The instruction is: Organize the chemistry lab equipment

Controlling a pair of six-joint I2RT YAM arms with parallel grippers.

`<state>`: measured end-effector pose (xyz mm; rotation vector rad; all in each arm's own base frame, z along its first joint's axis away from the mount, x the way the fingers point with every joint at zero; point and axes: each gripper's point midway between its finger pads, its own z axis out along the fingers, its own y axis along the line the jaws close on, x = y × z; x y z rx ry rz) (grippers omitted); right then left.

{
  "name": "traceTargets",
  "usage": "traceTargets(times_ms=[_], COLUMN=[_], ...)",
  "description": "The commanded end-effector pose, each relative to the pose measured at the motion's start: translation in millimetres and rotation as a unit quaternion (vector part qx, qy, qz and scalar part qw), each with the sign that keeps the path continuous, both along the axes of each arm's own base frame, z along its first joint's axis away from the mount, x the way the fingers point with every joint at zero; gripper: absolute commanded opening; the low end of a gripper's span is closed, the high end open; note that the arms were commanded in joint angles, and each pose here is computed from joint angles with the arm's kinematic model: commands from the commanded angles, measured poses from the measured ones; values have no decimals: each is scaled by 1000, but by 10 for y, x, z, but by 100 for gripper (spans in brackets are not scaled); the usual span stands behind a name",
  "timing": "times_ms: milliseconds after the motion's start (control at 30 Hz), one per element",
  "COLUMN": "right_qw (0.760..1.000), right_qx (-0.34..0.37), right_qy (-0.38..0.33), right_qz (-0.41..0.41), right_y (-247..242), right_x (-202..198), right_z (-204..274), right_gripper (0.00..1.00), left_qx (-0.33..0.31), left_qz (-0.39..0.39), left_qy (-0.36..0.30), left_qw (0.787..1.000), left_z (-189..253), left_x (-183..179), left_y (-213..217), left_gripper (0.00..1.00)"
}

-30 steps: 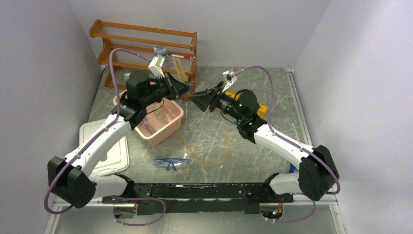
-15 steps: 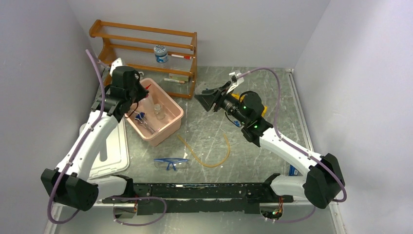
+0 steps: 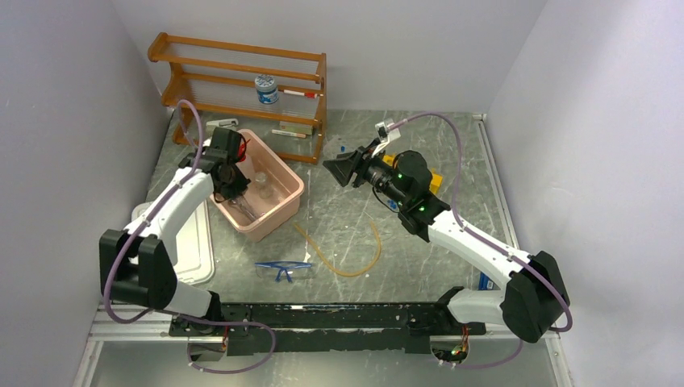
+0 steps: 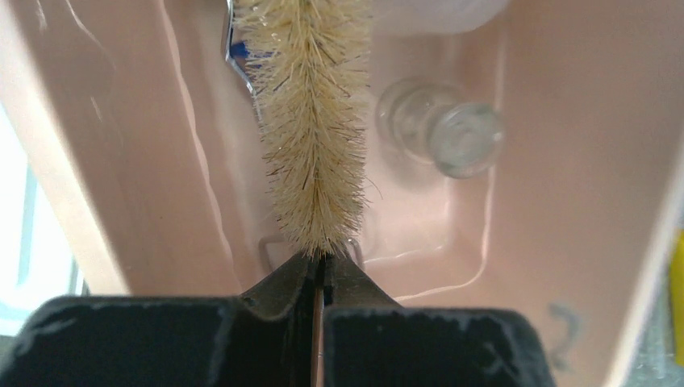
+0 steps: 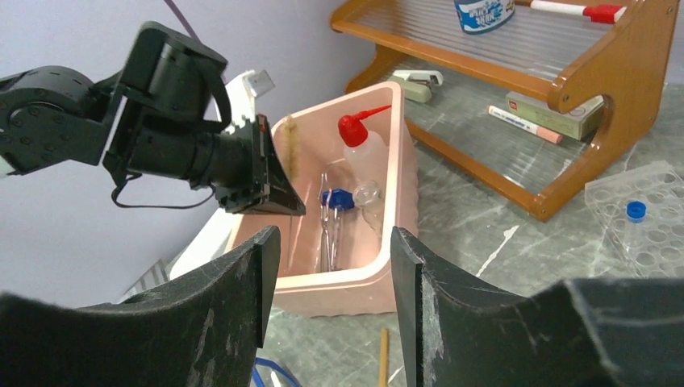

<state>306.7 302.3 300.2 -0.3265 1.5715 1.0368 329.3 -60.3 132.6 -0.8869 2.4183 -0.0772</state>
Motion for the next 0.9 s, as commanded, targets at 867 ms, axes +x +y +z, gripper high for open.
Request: traceTargets(times_ms=[867], right_qw=[991], right_qx=[-85], right_qy=[9], right_qz=[-99], right_y=[-351], right_x=[185], right_z=[-283], right_gripper=[56], left_qx=[-8], left_qz=[71], left_qy=[25], left_qw=[997], left_z=[-205], left_x=[63], left_y=[59], left_gripper=[41])
